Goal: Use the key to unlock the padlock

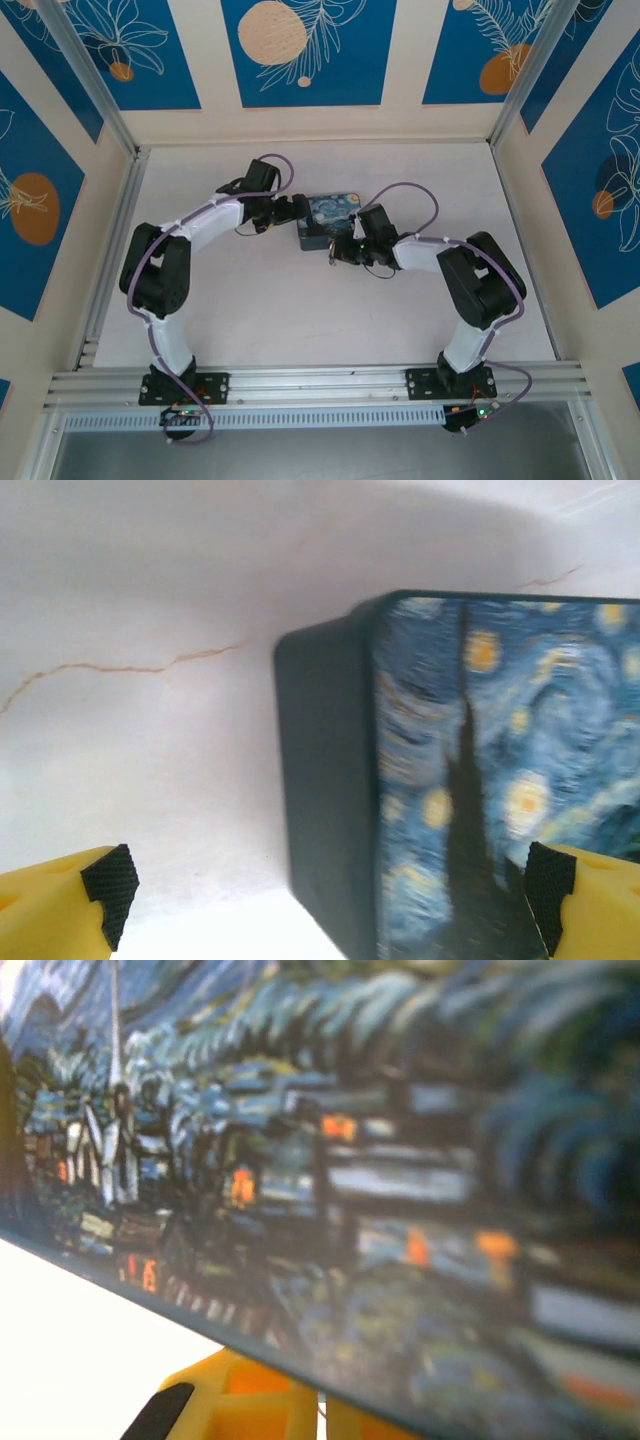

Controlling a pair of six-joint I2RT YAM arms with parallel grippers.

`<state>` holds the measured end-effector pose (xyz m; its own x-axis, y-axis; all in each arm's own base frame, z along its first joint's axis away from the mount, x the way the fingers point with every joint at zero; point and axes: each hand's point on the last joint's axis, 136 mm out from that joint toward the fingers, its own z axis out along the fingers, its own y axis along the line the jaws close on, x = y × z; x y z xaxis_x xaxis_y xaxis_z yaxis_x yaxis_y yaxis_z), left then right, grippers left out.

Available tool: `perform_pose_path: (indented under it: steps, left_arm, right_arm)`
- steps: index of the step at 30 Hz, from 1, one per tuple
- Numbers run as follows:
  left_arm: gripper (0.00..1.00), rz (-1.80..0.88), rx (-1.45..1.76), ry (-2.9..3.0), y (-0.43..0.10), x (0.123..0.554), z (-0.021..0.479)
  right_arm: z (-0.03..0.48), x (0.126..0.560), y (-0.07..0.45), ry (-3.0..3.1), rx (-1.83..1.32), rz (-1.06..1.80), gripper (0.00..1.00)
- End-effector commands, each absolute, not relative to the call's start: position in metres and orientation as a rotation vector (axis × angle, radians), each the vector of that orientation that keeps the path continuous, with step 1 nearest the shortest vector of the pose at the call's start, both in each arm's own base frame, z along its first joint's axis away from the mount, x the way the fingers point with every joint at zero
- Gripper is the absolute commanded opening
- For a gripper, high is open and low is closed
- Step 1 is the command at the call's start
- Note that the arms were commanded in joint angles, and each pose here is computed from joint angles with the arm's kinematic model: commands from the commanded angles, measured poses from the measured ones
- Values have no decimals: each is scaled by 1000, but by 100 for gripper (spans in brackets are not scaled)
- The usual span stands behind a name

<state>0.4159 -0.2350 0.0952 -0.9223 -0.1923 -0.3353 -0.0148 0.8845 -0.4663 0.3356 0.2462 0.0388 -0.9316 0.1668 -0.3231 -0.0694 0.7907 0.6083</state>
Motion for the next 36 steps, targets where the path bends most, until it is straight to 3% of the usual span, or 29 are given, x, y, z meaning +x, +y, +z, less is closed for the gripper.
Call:
perform_pose_path:
  steps: [1, 25, 36]
  left_arm:
    - [100, -558, -133, 2759, -221, 404, 66]
    - [100, -570, -215, 2862, -238, 349, 14]
    - [99, -548, -247, 2903, -238, 343, 1]
  right_arm:
    - [35, 323, 238, 2669, 191, 941, 0]
    - [25, 327, 237, 2497, 907, 1253, 0]
    - [24, 340, 243, 2418, 1007, 1281, 0]
